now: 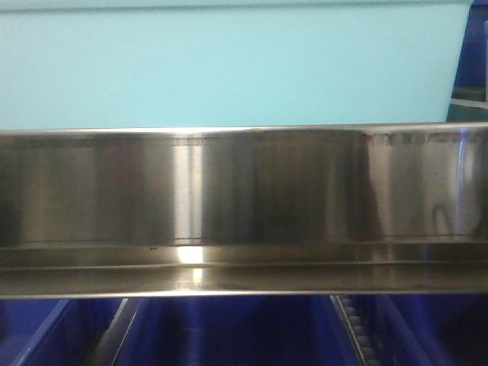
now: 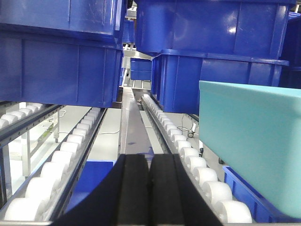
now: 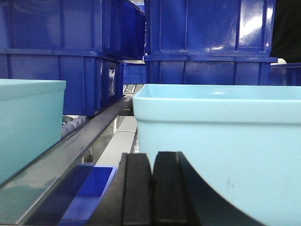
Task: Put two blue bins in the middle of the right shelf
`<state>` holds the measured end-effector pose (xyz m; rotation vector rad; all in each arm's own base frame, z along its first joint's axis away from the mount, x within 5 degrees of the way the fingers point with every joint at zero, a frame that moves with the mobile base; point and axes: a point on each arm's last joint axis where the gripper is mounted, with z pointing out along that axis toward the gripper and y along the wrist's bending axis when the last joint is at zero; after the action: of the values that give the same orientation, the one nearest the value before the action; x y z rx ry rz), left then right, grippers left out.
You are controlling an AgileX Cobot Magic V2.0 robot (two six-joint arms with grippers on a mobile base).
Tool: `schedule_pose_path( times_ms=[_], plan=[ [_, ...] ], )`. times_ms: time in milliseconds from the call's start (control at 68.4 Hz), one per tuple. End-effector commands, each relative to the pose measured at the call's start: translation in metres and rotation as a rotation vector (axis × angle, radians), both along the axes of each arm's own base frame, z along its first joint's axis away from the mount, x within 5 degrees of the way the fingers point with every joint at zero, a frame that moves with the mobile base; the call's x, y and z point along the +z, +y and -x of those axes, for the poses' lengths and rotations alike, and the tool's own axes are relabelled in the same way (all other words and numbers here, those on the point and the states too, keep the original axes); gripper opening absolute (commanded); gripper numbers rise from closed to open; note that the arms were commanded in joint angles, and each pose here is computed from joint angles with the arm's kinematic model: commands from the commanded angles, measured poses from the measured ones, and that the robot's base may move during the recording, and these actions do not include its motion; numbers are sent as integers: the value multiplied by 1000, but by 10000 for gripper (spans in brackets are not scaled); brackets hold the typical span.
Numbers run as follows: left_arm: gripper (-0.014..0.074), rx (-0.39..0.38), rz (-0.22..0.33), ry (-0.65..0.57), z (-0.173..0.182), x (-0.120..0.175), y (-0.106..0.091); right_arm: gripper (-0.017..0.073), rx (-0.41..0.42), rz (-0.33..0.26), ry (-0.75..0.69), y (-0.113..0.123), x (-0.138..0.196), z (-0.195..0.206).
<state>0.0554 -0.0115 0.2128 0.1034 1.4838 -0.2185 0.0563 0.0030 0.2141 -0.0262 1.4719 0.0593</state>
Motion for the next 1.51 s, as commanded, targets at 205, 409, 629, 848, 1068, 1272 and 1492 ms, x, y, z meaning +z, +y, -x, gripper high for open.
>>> schedule_pose_path(
  times_ms=[205, 409, 629, 848, 1068, 1272, 1492],
  plan=[
    [-111, 0, 12, -21, 1, 2, 0, -162, -3, 0, -26, 0, 2, 1],
    [-111, -2, 16, -42, 1, 4, 0, -162, -3, 0, -26, 0, 2, 1],
    [-111, -2, 16, -42, 1, 4, 0, -162, -5, -2, -52, 0, 5, 1],
    [-111, -4, 22, -71, 1, 7, 0, -162, -6, -3, -64, 0, 6, 1],
    [-111, -12, 61, -189, 5, 24, 0, -162, -9, -12, -140, -1, 13, 2],
    [-8, 22, -10, -175, 22, 78, 6, -127, 1, -14, -204, -1, 75, 21],
    [377, 50, -36, -98, 26, 129, 9, 370, 6, -15, -239, -1, 135, 30]
  ],
)
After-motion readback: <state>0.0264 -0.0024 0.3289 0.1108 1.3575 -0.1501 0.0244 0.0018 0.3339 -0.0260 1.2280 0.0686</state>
